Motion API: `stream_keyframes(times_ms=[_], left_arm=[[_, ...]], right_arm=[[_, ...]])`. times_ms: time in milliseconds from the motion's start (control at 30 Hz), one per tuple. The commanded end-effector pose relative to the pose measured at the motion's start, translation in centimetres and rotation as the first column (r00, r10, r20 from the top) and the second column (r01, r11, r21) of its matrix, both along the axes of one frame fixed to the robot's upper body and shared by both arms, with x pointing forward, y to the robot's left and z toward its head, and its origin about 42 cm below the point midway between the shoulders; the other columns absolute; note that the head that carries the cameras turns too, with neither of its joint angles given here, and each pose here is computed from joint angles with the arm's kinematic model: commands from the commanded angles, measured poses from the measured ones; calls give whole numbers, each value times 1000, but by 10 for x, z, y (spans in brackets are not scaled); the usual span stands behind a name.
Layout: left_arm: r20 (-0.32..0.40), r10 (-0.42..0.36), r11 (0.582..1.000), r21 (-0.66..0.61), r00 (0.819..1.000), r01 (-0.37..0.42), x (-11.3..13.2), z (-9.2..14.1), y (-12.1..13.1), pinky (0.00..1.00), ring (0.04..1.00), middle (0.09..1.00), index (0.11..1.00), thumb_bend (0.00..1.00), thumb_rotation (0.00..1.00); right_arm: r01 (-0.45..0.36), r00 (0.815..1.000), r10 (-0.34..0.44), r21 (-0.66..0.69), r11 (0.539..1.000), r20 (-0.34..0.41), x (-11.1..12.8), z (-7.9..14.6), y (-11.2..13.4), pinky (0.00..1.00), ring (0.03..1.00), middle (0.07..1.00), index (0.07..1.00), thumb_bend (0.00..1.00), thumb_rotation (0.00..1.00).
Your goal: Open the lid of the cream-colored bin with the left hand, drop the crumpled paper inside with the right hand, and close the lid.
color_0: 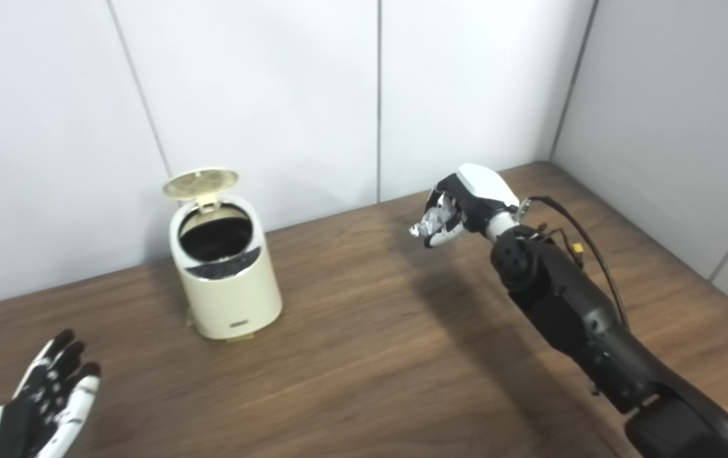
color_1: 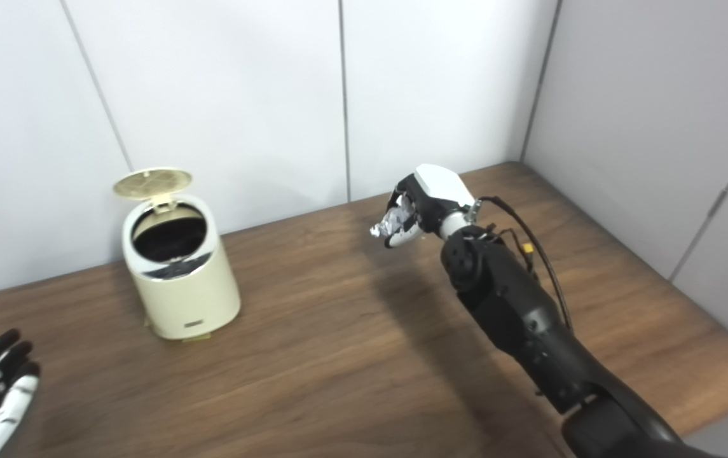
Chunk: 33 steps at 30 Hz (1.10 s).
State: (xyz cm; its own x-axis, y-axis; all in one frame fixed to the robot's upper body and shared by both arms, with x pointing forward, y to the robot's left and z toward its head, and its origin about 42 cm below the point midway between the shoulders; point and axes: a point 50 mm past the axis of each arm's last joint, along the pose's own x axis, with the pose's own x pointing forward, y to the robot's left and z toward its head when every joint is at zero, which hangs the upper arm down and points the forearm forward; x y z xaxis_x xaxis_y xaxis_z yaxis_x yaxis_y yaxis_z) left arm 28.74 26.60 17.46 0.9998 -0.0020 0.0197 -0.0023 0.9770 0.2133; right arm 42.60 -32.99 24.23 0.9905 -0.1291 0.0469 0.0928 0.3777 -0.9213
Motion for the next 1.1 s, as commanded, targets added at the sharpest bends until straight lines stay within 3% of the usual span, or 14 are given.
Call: stream_keyframes(times_ms=[0,167,267,433,667,700,767,800,867,900,933,1000,1067], left_arm=[[79,-10,1000,21,997,9,4,10,-3,932,931,907,967,401,457],[73,-13,1000,27,997,11,3,2,-8,888,917,907,970,447,491],[70,-8,1000,19,998,7,1,-4,-12,874,907,899,960,487,508],[65,-3,999,41,998,0,-1,-10,-20,910,904,886,950,491,513],[70,-5,998,69,998,0,-1,-20,-30,947,922,896,950,479,536],[72,-3,997,72,997,-2,0,-21,-31,938,917,893,949,487,544],[70,3,998,65,998,-8,0,-22,-35,932,912,888,945,502,543],[70,4,998,58,998,-8,0,-23,-37,935,913,886,944,500,536],[75,4,999,53,997,-8,0,-25,-39,934,910,881,943,499,526],[76,4,999,53,997,-8,0,-26,-40,928,907,879,943,508,530],[76,4,999,53,997,-8,-1,-27,-41,924,905,878,942,515,535],[78,2,999,47,997,-6,-1,-30,-43,916,901,878,942,524,539],[79,2,999,45,997,-5,-1,-31,-44,910,899,879,941,528,538]], right_arm=[[-67,990,66,-1,998,124,2,40,18,356,402,485,496,502,0],[-148,974,144,5,989,177,-12,58,50,332,405,495,486,501,0],[-211,954,204,6,978,218,-20,67,71,334,402,513,493,499,0],[-323,913,301,39,946,276,-28,80,101,398,396,504,513,500,0],[-413,862,369,59,909,348,-35,92,135,403,389,510,495,501,0],[-423,852,378,54,904,362,-35,94,139,426,386,512,497,500,0],[-438,836,393,34,898,383,-33,96,144,730,381,496,504,515,0],[-442,832,397,31,896,388,-31,96,148,772,381,491,506,516,0],[-454,826,403,40,890,395,-28,98,157,740,381,488,508,517,0],[-461,823,406,49,886,398,-26,99,160,562,381,500,504,517,0],[-465,821,407,54,884,401,-25,99,161,471,381,507,502,516,0],[-483,811,420,62,873,407,-21,99,169,349,394,525,505,504,0],[-499,803,432,64,864,410,-18,99,175,294,400,535,510,494,0]])
